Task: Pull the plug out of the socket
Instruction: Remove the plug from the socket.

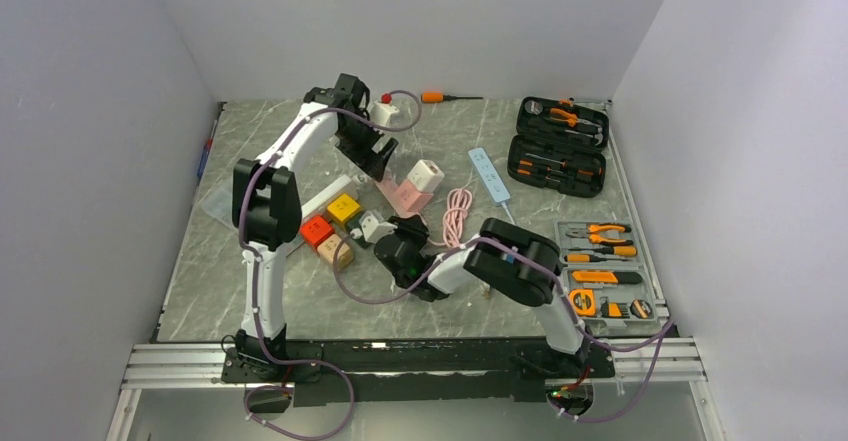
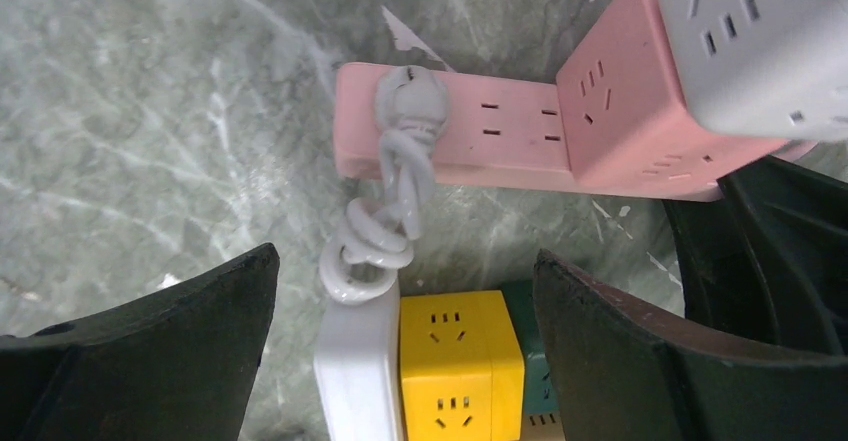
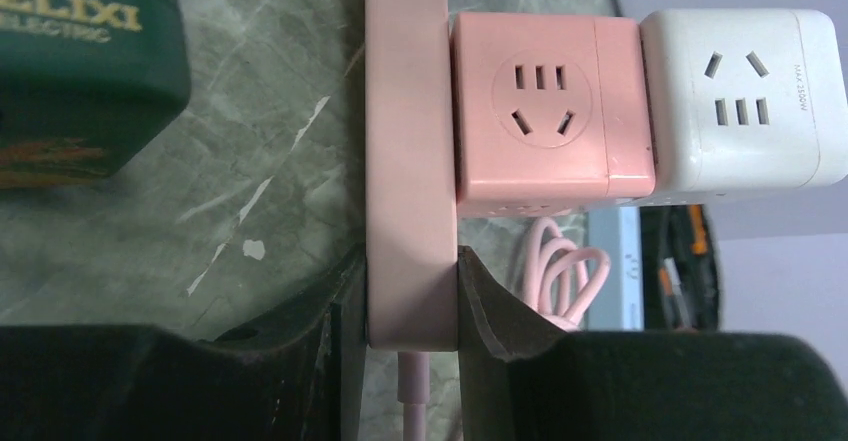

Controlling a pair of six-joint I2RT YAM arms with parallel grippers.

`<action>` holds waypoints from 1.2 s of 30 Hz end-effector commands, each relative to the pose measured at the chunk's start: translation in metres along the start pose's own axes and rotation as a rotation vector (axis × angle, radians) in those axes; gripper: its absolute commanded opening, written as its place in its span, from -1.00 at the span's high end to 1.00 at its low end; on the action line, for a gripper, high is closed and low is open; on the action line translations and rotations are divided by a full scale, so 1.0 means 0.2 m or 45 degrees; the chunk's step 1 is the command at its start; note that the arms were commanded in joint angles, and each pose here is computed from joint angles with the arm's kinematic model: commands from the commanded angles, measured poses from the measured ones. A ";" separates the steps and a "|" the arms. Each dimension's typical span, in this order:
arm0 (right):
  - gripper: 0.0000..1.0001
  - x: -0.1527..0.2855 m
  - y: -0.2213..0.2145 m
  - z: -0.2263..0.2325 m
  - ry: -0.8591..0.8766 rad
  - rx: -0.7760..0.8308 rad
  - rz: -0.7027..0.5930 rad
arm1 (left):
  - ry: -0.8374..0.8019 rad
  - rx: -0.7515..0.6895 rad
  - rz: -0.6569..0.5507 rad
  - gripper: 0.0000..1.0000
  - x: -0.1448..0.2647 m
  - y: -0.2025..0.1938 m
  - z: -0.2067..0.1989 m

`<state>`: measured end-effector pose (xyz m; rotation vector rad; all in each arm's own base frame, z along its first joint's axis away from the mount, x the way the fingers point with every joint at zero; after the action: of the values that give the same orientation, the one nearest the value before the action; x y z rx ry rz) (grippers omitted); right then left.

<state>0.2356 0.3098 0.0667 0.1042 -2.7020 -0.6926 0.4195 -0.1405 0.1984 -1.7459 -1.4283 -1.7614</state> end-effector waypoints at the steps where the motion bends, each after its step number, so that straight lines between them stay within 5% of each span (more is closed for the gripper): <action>1: 1.00 0.01 0.00 -0.04 -0.317 0.075 0.043 | -0.021 -0.052 0.043 -0.96 -0.06 -0.01 -0.03; 10: 1.00 0.05 -0.03 0.02 -0.567 0.163 0.031 | -0.070 -0.100 0.077 -0.93 -0.15 0.00 0.00; 19: 1.00 0.06 -0.03 0.04 -0.572 0.127 0.020 | -0.182 -0.172 0.035 -0.71 -0.17 0.02 0.01; 25: 1.00 0.07 -0.01 0.03 -0.560 0.112 -0.002 | -0.298 -0.204 -0.020 -0.14 -0.17 0.04 -0.01; 30: 1.00 0.08 0.03 0.00 -0.588 0.079 -0.019 | -0.387 -0.199 -0.014 0.02 -0.20 0.02 -0.03; 33: 0.97 0.10 0.07 -0.02 -0.604 0.042 -0.024 | -0.373 -0.190 0.002 0.42 -0.22 0.01 -0.02; 36: 0.39 0.12 0.11 -0.05 -0.626 0.011 -0.033 | -0.327 -0.188 -0.002 0.82 -0.22 0.01 0.00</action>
<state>0.2203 0.3093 0.0455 0.0279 -3.1288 -0.2547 0.4297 -0.1592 0.1576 -2.1090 -1.4118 -1.7215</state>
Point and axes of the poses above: each gripper's point midway between its finger pads, its own x axis back along the fingers, its own z axis along the line the jaws close on, y = z × x, the point moved 10 cm from there along x, back along the fingers, and after that the axes turned 11 degrees about x, right-handed, at the moved point
